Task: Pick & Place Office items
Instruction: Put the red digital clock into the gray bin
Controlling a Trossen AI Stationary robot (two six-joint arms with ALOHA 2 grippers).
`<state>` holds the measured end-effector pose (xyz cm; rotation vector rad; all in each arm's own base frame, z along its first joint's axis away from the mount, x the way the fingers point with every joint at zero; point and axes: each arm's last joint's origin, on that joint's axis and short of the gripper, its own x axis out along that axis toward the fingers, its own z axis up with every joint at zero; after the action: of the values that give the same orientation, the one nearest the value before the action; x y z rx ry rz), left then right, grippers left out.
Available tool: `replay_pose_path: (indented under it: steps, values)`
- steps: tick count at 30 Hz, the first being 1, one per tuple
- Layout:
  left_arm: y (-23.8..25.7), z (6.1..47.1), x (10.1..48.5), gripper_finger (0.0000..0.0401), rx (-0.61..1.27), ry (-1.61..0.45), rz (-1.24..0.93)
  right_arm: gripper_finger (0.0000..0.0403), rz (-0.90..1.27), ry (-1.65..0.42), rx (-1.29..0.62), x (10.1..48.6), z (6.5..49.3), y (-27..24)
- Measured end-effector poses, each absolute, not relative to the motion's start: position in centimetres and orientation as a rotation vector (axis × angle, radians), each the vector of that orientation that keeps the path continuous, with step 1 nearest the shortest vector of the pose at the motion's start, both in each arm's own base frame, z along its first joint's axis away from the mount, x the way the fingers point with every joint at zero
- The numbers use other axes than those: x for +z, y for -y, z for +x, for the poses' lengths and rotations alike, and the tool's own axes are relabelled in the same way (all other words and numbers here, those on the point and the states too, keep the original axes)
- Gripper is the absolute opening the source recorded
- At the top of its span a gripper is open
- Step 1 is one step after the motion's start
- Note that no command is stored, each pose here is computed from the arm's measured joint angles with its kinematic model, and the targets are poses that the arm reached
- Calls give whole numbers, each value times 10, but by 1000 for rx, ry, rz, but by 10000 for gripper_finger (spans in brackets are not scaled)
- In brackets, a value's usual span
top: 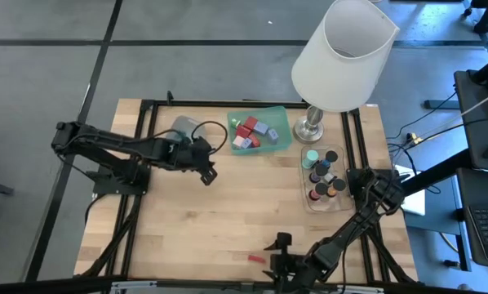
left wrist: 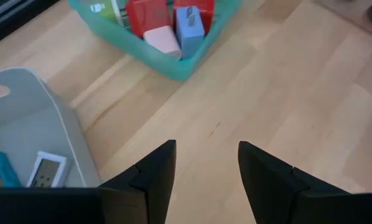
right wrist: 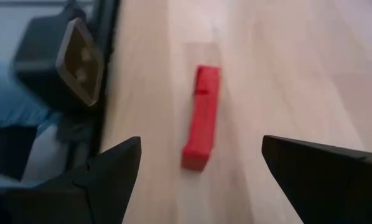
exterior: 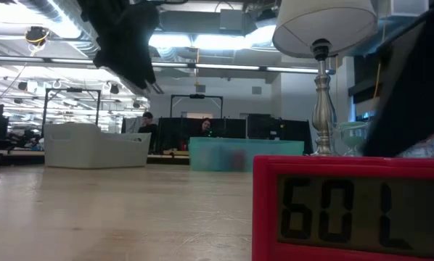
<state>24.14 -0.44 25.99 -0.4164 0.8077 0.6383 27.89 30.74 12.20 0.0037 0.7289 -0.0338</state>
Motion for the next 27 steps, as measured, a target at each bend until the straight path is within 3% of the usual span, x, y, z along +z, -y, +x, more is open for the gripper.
replay_pose_path:
  steps: [14,20,27]
  values:
    - [38,246,268,154,592,-655,-338,329,61,-710,-57,105,286,-309]
    - [55,248,273,149,514,-597,-349,263,60,-711,-55,105,285,-310]
    - [75,248,278,148,447,-527,-325,148,61,-711,-58,105,286,-309]
